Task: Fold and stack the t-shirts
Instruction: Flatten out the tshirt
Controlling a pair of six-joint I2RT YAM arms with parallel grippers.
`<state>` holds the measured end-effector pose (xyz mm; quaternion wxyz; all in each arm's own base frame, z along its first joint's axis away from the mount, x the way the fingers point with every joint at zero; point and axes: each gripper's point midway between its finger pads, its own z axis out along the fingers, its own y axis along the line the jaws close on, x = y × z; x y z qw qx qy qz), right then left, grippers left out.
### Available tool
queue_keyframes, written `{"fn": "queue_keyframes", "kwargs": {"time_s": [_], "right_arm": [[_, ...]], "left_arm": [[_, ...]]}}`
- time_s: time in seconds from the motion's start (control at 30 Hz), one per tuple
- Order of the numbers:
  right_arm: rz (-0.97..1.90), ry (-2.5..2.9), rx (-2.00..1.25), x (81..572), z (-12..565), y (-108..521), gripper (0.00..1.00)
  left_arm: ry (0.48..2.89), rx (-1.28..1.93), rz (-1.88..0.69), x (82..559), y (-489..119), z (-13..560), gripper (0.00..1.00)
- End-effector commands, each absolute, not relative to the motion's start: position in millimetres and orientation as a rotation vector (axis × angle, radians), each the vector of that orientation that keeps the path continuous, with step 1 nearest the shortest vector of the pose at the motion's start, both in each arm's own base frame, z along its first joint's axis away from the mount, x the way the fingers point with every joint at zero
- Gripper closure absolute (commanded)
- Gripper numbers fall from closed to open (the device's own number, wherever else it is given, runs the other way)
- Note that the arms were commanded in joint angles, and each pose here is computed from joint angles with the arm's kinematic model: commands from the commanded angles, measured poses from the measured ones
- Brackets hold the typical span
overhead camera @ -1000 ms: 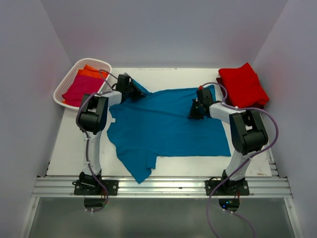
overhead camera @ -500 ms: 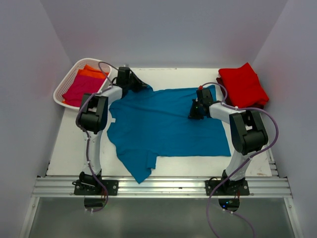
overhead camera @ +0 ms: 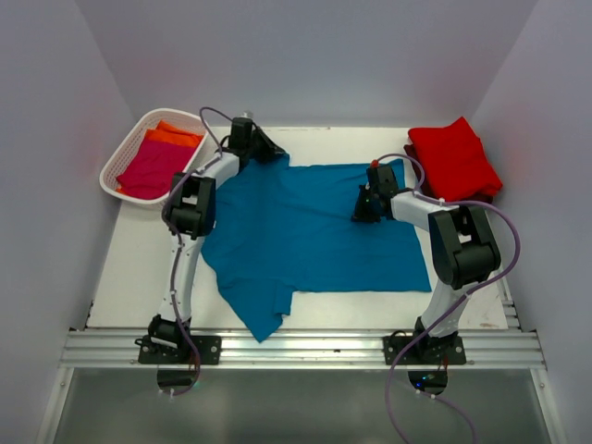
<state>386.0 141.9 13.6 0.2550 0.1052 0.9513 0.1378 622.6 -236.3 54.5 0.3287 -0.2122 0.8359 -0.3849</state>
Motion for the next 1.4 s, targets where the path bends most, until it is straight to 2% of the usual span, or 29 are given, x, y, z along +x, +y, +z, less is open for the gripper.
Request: {"fn": "queue_keyframes", "kwargs": {"time_s": [0.0, 0.07, 0.1, 0.23, 0.27, 0.3, 0.33, 0.4, 0.53, 0.63, 0.67, 0.73, 0.77, 0.8, 1.07, 1.37], "right_arm": [[0.133, 2.702, 0.300, 358, -23, 107, 1.00], [0.135, 2.702, 0.301, 358, -23, 107, 1.00], [0.136, 2.699, 0.301, 358, -22, 107, 1.00], [0.134, 2.700, 0.300, 358, -23, 107, 1.00], [0.134, 2.700, 0.300, 358, -23, 107, 1.00], [0.134, 2.700, 0.300, 358, -23, 107, 1.00], [0.133, 2.700, 0.302, 358, -23, 107, 1.00], [0.128, 2.701, 0.301, 358, -23, 106, 1.00], [0.125, 2.702, 0.299, 358, -23, 106, 1.00], [0.125, 2.703, 0.303, 358, -23, 106, 1.00], [0.128, 2.702, 0.303, 358, -23, 106, 1.00], [0.144, 2.697, 0.304, 359, -22, 108, 1.00], [0.148, 2.700, 0.307, 358, -23, 109, 1.00], [0.149, 2.698, 0.307, 359, -23, 109, 1.00], [0.220, 2.623, 0.298, 361, -4, 114, 1.00], [0.407, 2.166, 0.223, 402, 128, 128, 1.00]], "left_arm": [[2.169, -0.414, -1.078, 631, -255, 59, 0.95], [2.084, -0.305, -1.119, 633, -261, 74, 0.82], [2.002, -0.224, -1.124, 637, -267, 93, 0.71], [1.803, 0.000, -1.066, 631, -278, 150, 0.57], [1.762, 0.057, -1.066, 627, -281, 167, 0.51], [1.712, 0.096, -1.071, 626, -284, 182, 0.40], [1.696, 0.118, -1.073, 624, -285, 189, 0.36], [1.658, 0.174, -1.071, 616, -288, 210, 0.30], [1.740, 0.096, -0.947, 610, -269, 205, 0.30], [1.883, -0.020, -0.777, 601, -240, 178, 0.38], [1.947, -0.070, -0.706, 590, -226, 162, 0.55], [1.999, -0.105, -0.637, 578, -212, 146, 0.75], [2.050, -0.150, -0.566, 566, -199, 130, 0.94], [2.068, -0.172, -0.533, 561, -191, 123, 0.99], [2.249, -0.276, -0.286, 526, -143, 61, 1.00], [2.250, -0.323, -0.182, 512, -109, 43, 1.00]]}}
